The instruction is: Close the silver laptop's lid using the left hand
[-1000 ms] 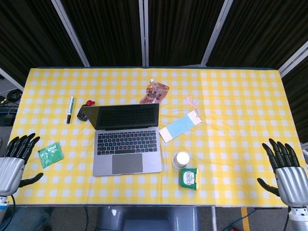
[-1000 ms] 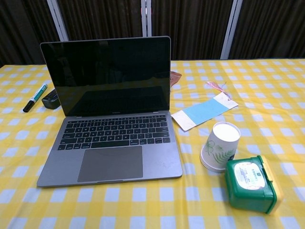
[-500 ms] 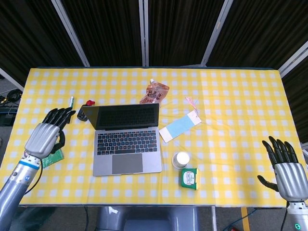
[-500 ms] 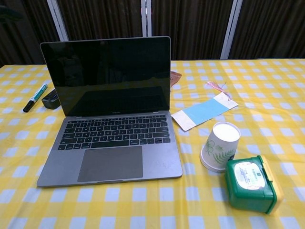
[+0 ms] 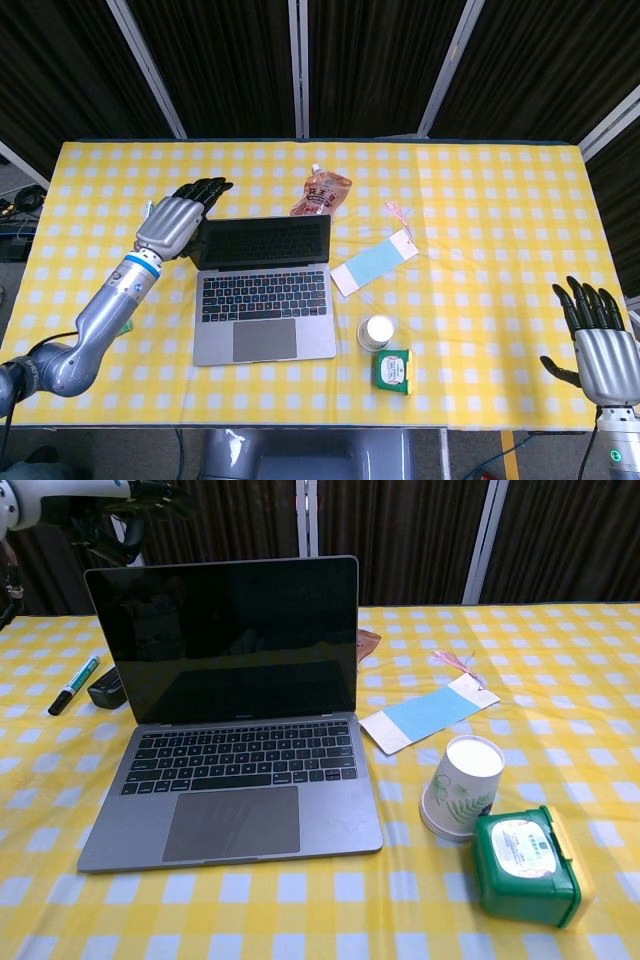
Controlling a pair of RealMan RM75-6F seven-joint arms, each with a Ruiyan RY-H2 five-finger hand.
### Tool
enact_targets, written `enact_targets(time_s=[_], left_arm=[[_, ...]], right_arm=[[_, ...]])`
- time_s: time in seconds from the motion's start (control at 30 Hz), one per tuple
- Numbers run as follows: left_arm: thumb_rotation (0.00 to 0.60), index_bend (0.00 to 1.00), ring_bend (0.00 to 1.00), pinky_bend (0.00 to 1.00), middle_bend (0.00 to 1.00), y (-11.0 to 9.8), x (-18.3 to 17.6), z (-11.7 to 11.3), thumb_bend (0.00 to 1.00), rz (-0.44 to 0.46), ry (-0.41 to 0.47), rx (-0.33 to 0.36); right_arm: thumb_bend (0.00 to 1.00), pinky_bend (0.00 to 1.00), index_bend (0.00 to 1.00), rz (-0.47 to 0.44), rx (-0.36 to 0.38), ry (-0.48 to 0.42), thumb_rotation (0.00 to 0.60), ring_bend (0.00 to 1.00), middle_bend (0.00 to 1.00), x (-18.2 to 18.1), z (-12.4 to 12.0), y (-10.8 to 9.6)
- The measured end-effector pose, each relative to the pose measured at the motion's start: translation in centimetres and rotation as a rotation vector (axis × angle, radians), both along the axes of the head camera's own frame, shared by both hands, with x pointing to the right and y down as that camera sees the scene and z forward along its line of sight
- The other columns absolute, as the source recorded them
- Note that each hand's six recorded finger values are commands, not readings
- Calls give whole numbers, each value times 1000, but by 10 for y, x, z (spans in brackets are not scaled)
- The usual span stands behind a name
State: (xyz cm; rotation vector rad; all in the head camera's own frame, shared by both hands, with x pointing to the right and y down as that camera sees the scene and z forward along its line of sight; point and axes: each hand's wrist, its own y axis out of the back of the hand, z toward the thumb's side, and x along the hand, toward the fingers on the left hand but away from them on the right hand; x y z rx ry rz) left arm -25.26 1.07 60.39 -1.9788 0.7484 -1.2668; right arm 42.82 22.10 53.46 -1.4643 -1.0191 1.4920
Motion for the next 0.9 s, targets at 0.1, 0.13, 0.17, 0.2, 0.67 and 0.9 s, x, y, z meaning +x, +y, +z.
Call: enact_targets(time_s=[0.1, 0.13, 0.17, 0.2, 0.67, 0.9], left_arm=[[600, 101, 231, 321, 211, -7, 9, 8, 1000, -1, -8, -15], [600, 119, 254, 337, 236, -8, 10, 10, 1000, -2, -9, -20], [600, 128, 267, 347, 252, -8, 11, 11, 1000, -3, -9, -27], [600, 138, 286, 362, 274, -7, 12, 13, 1000, -6, -8, -38], [600, 210, 331, 405, 327, 8, 14, 6, 1000, -8, 70, -183], [600, 211, 331, 405, 327, 18, 12, -11, 1000, 42, 80, -202]], right_arm=[[0, 0, 0, 13, 0, 8, 600, 0, 0, 4, 1, -2], [0, 0, 0, 17, 0, 10, 600, 0, 0, 5, 2, -3], [0, 0, 0, 21, 1, 12, 600, 0, 0, 6, 2, -3], [0, 0, 0, 23, 0, 12, 600, 0, 0, 7, 2, -4], [0, 0, 0, 20, 18, 3, 600, 0, 0, 6, -2, -5], [0, 0, 0, 14, 24, -2, 600, 0, 0, 3, -4, -4]])
